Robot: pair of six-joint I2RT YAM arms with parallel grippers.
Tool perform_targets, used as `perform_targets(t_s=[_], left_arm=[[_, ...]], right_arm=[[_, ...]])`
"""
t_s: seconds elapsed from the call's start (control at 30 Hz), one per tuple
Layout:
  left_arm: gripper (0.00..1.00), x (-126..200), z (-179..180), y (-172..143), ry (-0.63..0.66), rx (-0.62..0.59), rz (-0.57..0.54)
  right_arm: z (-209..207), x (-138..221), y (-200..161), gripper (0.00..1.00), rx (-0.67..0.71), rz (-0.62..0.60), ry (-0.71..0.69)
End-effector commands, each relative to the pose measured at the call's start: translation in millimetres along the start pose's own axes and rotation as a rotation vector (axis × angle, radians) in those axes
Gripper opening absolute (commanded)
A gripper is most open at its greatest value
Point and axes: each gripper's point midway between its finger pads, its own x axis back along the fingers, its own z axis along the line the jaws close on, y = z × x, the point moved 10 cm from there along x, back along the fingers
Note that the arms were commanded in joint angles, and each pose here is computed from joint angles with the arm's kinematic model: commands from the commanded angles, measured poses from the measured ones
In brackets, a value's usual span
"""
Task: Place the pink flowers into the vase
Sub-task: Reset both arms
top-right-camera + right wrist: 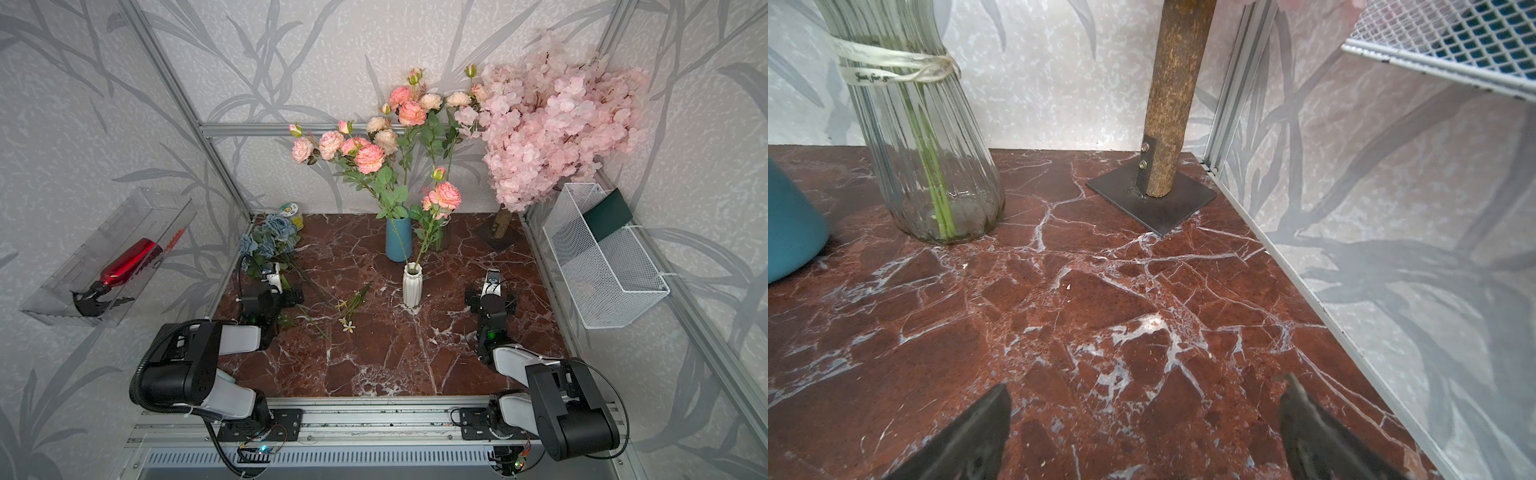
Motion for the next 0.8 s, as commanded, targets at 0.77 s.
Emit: perform_targets(t_s=[0.77], left_arm=[[0.99,-7.0,10.4,10.1,0.076,0.038,0.001]], right_arm=[[30.3,-42.2,5.2,0.99,0.072,0.020,0.113]])
